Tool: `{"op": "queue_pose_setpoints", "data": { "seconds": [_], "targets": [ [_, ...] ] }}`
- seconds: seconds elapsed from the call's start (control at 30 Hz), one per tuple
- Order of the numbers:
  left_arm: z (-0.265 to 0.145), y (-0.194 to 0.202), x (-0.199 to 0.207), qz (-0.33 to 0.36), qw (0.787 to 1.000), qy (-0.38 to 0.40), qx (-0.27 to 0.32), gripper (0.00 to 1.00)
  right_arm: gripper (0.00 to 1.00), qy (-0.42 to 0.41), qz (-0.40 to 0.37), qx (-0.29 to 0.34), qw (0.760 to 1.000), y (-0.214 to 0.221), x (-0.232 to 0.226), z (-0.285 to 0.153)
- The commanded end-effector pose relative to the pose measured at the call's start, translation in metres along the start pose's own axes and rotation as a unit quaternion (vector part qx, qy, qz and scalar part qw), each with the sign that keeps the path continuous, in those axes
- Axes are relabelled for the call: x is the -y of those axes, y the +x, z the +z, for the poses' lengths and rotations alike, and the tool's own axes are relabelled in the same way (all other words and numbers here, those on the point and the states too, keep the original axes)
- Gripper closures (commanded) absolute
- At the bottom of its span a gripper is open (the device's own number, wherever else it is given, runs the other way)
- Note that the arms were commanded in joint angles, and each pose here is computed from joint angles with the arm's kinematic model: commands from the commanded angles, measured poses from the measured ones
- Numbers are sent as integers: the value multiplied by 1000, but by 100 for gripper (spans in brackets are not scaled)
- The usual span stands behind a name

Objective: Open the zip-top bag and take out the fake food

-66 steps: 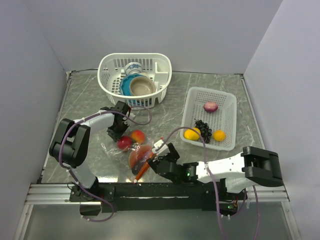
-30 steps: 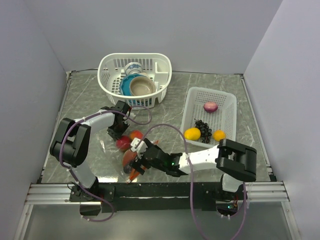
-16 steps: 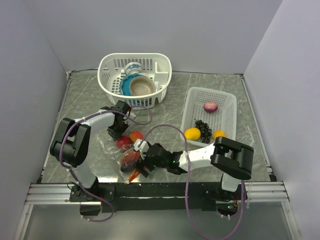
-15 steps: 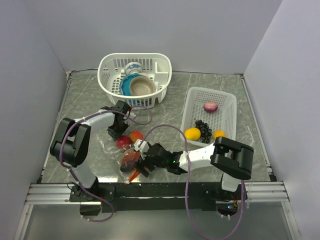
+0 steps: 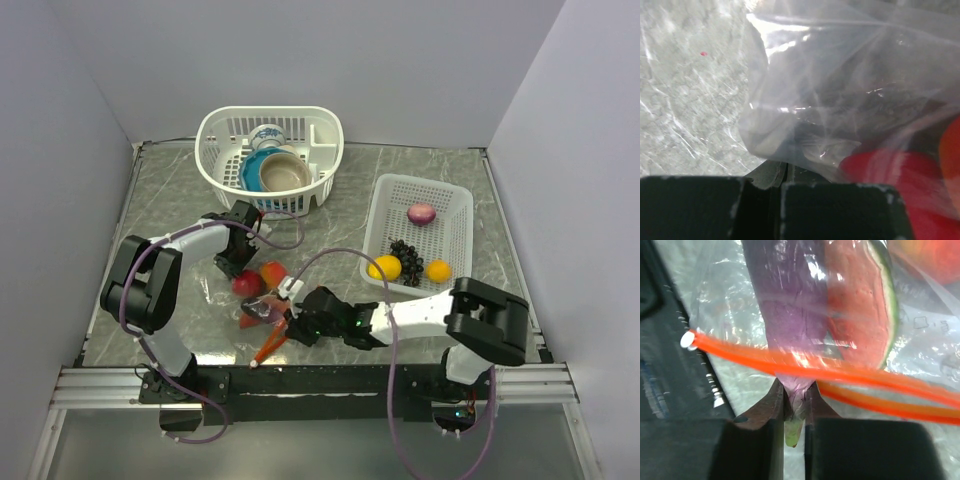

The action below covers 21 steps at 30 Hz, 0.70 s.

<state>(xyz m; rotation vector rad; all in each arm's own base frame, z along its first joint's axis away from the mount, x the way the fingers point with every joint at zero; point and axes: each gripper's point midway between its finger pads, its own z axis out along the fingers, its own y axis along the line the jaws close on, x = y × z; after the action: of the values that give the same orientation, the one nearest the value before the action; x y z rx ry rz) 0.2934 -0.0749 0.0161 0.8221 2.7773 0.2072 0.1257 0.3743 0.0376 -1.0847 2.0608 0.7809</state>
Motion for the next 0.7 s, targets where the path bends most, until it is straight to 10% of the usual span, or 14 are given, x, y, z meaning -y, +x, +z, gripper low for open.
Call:
{"op": "queue_pose_setpoints", "data": {
  "seconds": [0.0,0.47,0.67],
  "targets": [
    [4,-5,-14,-5,1000,-28,11,99,100,-7,22,23,999,-12,-9,-25],
    [-1,9,-64,-58,997,-47,7,99,100,103,168,47,979,18,32,-121],
    [-4,15,-48,-59,998,-20,5,99,100,241,290,218,900,-18,95,-198]
  ]
}}
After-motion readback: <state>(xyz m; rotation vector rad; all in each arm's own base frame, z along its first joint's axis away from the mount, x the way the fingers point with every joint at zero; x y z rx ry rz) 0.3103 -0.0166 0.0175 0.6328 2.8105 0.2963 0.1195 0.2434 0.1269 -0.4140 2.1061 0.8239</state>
